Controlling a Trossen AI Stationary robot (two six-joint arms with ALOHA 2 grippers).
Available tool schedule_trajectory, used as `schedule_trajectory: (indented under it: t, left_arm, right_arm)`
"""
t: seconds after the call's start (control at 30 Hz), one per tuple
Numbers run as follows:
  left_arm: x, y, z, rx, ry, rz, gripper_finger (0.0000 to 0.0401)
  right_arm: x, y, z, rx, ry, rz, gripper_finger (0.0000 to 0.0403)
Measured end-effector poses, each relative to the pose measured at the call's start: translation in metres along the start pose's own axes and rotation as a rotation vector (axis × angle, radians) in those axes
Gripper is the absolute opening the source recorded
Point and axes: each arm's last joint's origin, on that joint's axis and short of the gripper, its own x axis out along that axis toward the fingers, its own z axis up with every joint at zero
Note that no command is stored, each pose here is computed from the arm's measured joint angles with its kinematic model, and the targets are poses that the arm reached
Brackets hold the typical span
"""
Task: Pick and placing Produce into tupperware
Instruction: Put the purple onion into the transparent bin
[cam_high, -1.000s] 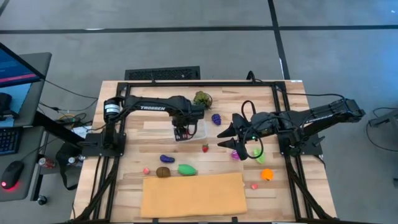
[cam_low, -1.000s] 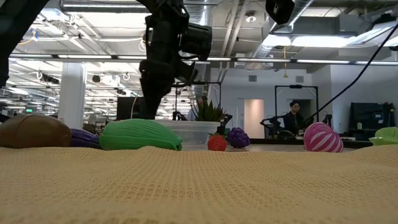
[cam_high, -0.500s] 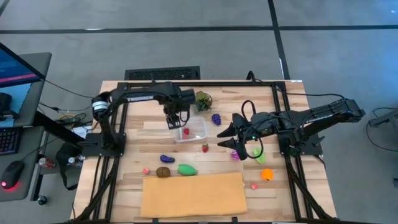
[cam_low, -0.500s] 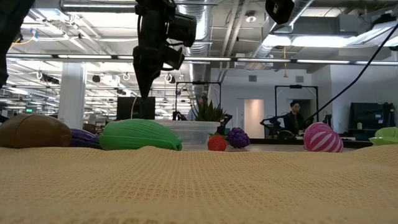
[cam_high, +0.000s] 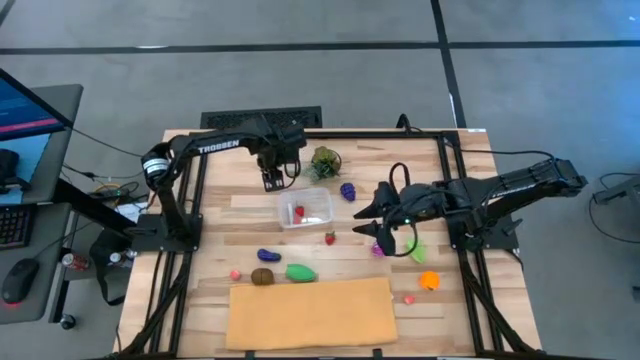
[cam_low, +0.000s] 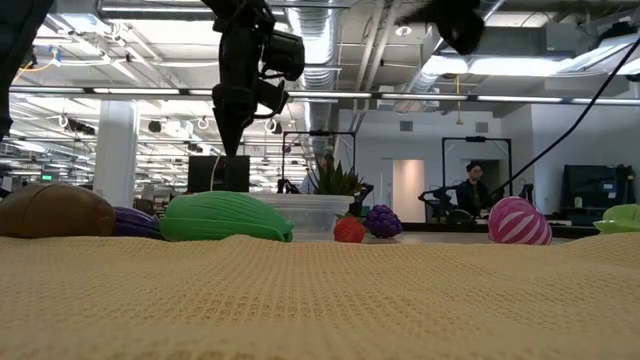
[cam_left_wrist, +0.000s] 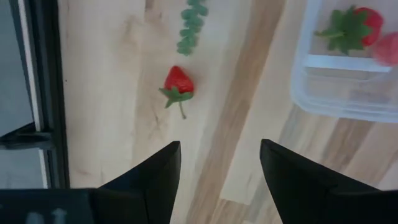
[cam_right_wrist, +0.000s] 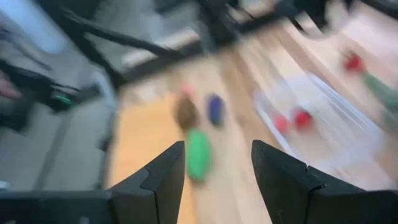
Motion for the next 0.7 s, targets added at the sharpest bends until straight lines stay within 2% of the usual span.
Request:
schedule_trajectory:
  t: [0.13,0.27,0.37,0.5,0.7]
  left_arm:
    - [0.002,0.011,-0.007,-0.033,0.046,-0.037,0.0212]
    - [-0.002,0.02,-0.018,-0.072,0.074,-0.096,0.0212]
    - [-0.013,0.027,-0.027,-0.105,0.042,-0.11,0.0212]
    - [-0.034,0.034,-0.043,-0.144,-0.034,-0.093,0.0212]
    - [-0.074,0.033,-0.072,-0.217,-0.199,-0.076,0.0212]
  right_arm:
    - [-0.001,-0.01,-0.013,0.056,0.118,-0.135,0.0177]
    - [-0.004,-0.014,-0.023,0.101,0.21,-0.191,0.0177]
    - [-0.006,-0.013,-0.029,0.109,0.264,-0.212,0.0177]
    - [-0.011,-0.009,-0.042,0.068,0.364,-0.236,0.0177]
    - [-0.014,-0.004,-0.063,-0.059,0.458,-0.259,0.0177]
